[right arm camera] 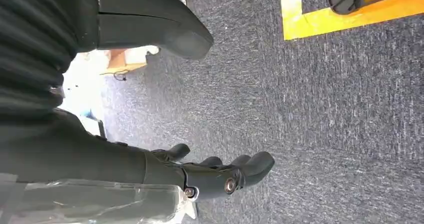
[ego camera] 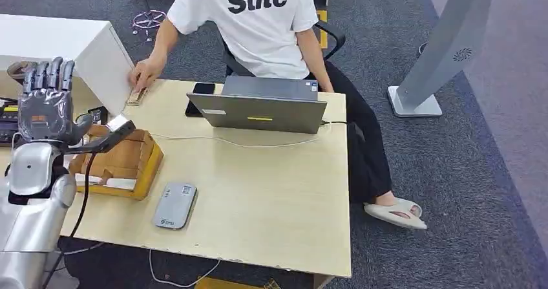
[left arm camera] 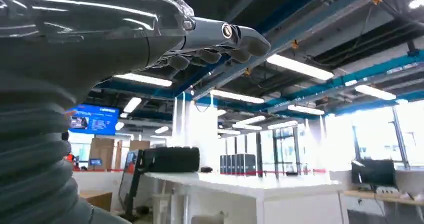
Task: Pass the card to the sensor for recognition and then transmit it.
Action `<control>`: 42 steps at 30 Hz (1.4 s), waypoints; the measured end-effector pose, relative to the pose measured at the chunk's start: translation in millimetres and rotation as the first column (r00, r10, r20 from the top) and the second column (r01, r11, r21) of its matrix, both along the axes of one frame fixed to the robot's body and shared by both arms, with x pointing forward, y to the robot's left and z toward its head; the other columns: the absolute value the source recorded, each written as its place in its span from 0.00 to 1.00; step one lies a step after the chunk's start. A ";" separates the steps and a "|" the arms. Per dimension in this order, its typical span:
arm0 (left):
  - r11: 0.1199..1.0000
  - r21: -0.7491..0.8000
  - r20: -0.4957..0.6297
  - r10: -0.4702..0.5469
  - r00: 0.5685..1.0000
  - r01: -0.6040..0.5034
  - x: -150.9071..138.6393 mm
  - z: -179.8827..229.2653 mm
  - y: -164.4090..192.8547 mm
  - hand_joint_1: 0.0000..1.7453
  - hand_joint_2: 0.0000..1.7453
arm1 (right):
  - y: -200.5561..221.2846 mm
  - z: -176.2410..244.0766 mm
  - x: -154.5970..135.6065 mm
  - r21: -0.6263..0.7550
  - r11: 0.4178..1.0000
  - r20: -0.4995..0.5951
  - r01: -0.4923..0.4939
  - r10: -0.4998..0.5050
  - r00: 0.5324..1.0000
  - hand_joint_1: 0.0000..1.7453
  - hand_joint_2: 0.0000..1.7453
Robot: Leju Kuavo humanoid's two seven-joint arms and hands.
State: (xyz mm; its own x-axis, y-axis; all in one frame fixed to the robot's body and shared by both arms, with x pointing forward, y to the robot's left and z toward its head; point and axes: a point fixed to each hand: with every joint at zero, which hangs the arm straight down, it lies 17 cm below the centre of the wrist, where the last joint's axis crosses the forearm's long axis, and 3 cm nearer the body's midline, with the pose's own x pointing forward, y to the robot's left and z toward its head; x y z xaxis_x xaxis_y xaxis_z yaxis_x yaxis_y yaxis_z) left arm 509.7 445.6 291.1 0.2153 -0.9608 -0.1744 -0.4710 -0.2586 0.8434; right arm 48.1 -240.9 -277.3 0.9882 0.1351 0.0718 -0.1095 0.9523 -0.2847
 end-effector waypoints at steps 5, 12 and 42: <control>0.998 -0.010 -0.162 -0.056 0.985 0.055 -13.9 -43.9 -11.9 0.00 1.00 | -0.1 -0.3 -2.7 0.003 1.000 -0.006 0.028 -0.028 1.000 0.00 1.00; 0.994 0.067 -0.219 -0.067 0.973 0.084 -46.0 -57.6 -14.8 0.00 1.00 | 0.2 -0.5 -5.4 0.005 0.999 -0.010 0.049 -0.049 0.999 0.00 1.00; 0.991 0.100 -0.420 0.127 0.899 -0.093 -147.6 -91.5 93.7 0.00 1.00 | 2.6 -1.2 -16.6 0.012 0.996 -0.028 0.091 -0.091 0.995 0.00 1.00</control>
State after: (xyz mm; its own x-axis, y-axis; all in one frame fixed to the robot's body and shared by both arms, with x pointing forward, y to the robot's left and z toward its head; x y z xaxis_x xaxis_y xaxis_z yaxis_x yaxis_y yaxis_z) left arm 362.2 539.3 199.7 0.2084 -0.9156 -0.3438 -0.0378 -0.3588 0.9326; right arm 31.5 -238.4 -278.4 0.9980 0.0438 0.0454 -0.0299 0.9623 -0.2704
